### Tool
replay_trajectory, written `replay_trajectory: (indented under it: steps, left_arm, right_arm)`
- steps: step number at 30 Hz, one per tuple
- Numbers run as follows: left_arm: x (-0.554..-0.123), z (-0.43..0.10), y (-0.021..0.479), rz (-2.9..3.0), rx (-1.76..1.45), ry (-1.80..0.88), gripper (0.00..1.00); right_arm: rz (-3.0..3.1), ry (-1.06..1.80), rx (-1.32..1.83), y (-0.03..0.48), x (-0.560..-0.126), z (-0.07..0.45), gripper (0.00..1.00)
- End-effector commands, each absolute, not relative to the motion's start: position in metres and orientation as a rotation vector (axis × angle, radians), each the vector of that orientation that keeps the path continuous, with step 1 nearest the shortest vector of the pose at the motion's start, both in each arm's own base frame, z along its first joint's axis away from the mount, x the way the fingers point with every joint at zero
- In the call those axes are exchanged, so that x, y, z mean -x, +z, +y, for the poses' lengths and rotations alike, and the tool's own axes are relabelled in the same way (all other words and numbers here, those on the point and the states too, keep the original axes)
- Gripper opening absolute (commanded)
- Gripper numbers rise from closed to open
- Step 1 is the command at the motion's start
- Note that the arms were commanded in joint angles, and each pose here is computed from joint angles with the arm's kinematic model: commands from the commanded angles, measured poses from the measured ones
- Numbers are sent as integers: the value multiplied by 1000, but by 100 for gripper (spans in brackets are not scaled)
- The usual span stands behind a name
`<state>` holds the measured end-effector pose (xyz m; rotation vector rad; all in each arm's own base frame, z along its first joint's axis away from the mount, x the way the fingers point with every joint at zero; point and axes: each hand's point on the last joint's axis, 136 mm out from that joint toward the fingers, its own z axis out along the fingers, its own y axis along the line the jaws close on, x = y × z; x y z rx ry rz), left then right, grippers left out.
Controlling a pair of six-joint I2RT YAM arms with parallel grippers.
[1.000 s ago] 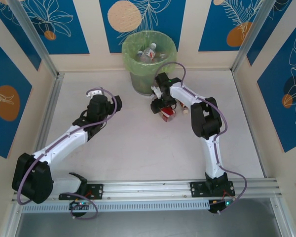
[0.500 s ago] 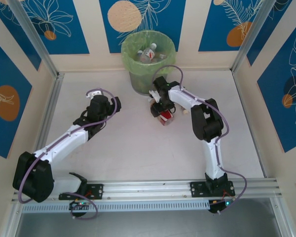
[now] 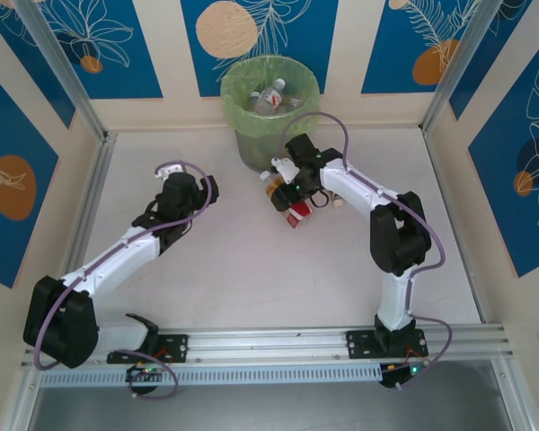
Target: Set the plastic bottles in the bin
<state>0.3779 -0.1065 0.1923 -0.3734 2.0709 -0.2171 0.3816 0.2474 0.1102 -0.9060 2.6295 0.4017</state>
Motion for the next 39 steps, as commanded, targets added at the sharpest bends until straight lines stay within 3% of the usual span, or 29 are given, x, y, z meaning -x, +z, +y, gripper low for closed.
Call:
replay_trajectory:
  steps: [1, 15, 39]
  left_arm:
    - [-380, -96, 193, 2068, 427, -187, 100]
    - [-379, -88, 187, 2083, 475, -187, 100]
    - [-385, -94, 181, 2125, 477, -222, 100]
  right_arm:
    - [2536, 537, 960, 136, -369, 264, 54]
    - [2318, 729, 796, 202, -369, 266, 50]
    - [1876, 886, 363, 342, -417, 199, 49]
